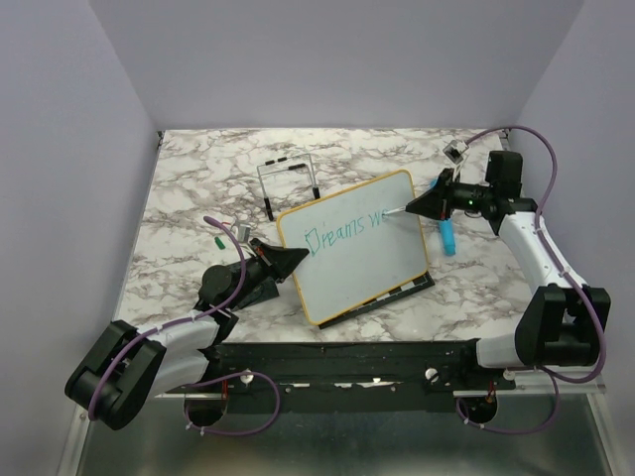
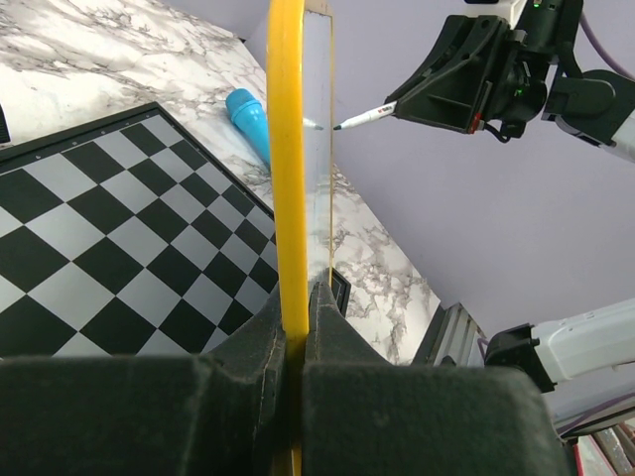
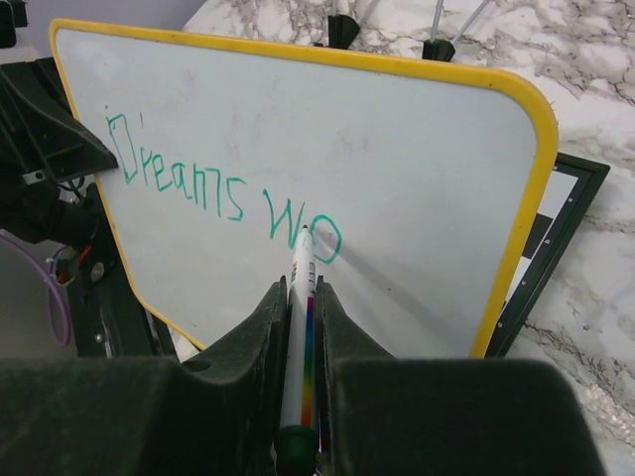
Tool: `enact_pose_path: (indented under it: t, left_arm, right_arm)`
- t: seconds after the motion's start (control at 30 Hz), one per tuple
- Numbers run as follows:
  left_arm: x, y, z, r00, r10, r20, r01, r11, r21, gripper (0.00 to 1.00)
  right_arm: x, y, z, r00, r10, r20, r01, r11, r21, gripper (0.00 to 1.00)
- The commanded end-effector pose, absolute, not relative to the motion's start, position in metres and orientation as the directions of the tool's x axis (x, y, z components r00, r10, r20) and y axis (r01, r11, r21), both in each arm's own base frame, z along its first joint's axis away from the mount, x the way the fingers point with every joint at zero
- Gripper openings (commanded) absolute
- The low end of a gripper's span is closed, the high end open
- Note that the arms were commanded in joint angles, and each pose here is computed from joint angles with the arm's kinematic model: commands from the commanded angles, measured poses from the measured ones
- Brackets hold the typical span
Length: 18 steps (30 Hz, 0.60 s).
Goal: Write a sentence on the whiteboard
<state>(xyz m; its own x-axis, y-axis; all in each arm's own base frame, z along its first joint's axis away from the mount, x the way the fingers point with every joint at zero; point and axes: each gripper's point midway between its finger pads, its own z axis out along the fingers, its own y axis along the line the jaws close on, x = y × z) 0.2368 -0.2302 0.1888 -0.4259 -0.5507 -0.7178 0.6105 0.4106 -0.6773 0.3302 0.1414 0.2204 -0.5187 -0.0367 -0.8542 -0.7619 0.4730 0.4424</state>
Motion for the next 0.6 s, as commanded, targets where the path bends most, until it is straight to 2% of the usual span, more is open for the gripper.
enact_pose_path:
  t: [0.0,0.57]
  left_arm:
    - [0.233,-0.232,0.165,-0.419,-0.449,-0.789,0.635,0.476,-0.608,0.0]
    - [0.234,-0.232,0.165,-0.417,-0.446,-0.792,0.639,0.476,-0.604,0.0]
  right_arm:
    - [0.335,0.135,0.249,-0.452,-0.009,-0.892,-0.786,0.477,0.393,0.01]
    - [0.352,0.12,0.237,-0.467,0.004,-0.884,-0.755,0.518,0.402,0.01]
